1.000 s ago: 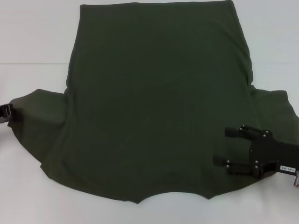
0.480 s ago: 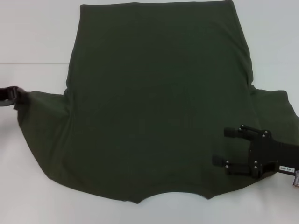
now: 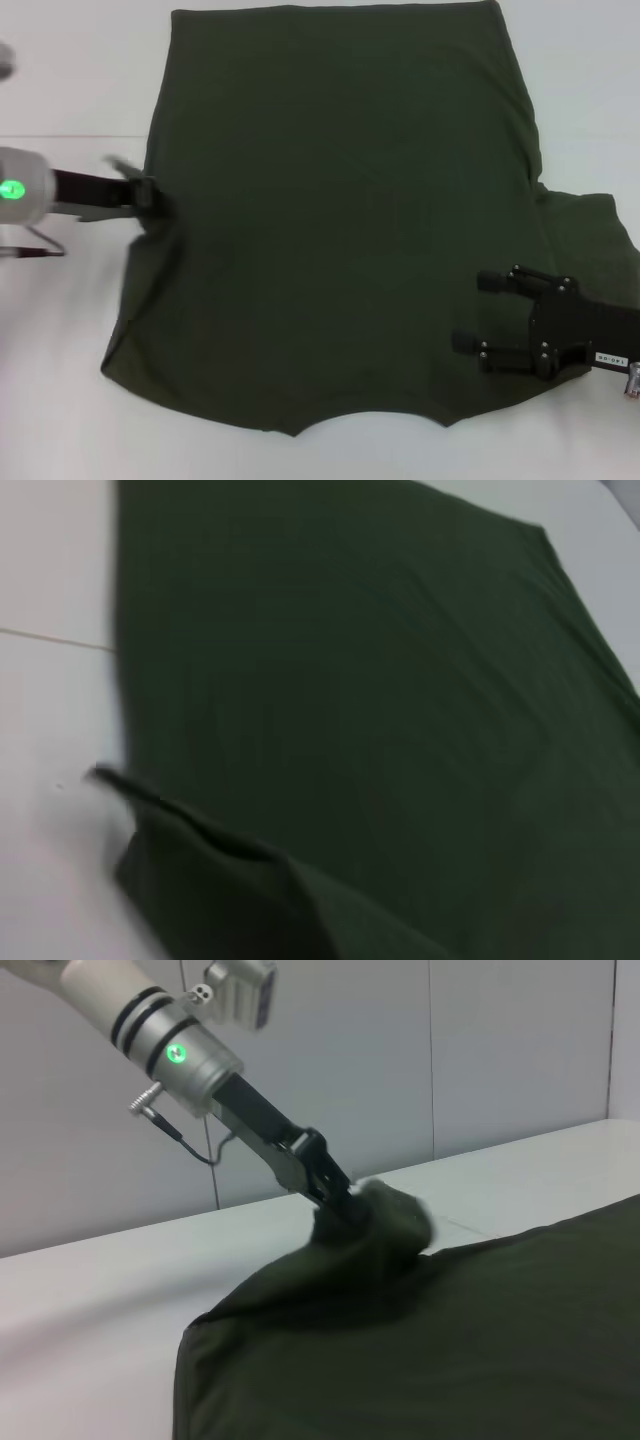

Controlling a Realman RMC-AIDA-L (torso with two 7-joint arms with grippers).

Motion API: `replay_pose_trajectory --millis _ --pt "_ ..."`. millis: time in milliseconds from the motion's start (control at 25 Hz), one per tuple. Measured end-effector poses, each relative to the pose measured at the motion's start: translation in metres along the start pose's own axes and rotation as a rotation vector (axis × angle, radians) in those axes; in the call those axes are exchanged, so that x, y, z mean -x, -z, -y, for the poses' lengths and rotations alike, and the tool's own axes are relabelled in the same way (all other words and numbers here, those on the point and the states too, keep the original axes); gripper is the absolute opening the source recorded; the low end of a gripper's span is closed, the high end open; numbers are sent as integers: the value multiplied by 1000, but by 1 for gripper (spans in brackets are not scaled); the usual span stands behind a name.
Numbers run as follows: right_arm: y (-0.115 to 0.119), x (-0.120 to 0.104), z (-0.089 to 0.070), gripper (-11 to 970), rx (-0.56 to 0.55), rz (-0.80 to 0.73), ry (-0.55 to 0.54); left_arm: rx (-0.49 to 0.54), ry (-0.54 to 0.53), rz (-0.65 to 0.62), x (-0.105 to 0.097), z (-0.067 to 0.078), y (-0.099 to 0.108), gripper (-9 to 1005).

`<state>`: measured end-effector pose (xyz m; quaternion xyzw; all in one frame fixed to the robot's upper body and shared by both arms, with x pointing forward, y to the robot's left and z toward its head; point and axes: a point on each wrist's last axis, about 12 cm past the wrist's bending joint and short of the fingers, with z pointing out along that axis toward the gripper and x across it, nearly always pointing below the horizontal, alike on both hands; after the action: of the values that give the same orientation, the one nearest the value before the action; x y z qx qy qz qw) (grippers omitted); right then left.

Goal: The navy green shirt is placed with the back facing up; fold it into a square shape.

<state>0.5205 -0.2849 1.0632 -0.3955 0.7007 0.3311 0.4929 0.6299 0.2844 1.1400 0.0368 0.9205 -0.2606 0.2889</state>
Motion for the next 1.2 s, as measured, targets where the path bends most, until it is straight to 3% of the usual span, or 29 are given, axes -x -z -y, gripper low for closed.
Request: replay_pose_trajectory --millis 120,240,480,680,1040,1200 --pt "0 0 0 926 0 0 -1 -13 -33 -21 -6 18 -19 49" --pt "0 0 0 926 0 3 -2 -8 -32 -15 -12 26 -31 48" --pt "1 0 -1 926 -1 5 -5 -6 14 -16 -26 25 -45 48" --pt "1 0 -1 926 0 5 -4 -46 83 25 -32 18 -42 49" --pt "2 -1 -2 926 8 13 -8 -323 172 52 -46 16 -30 275" --pt "3 -1 -3 926 3 23 -13 -385 142 71 -53 10 -21 369"
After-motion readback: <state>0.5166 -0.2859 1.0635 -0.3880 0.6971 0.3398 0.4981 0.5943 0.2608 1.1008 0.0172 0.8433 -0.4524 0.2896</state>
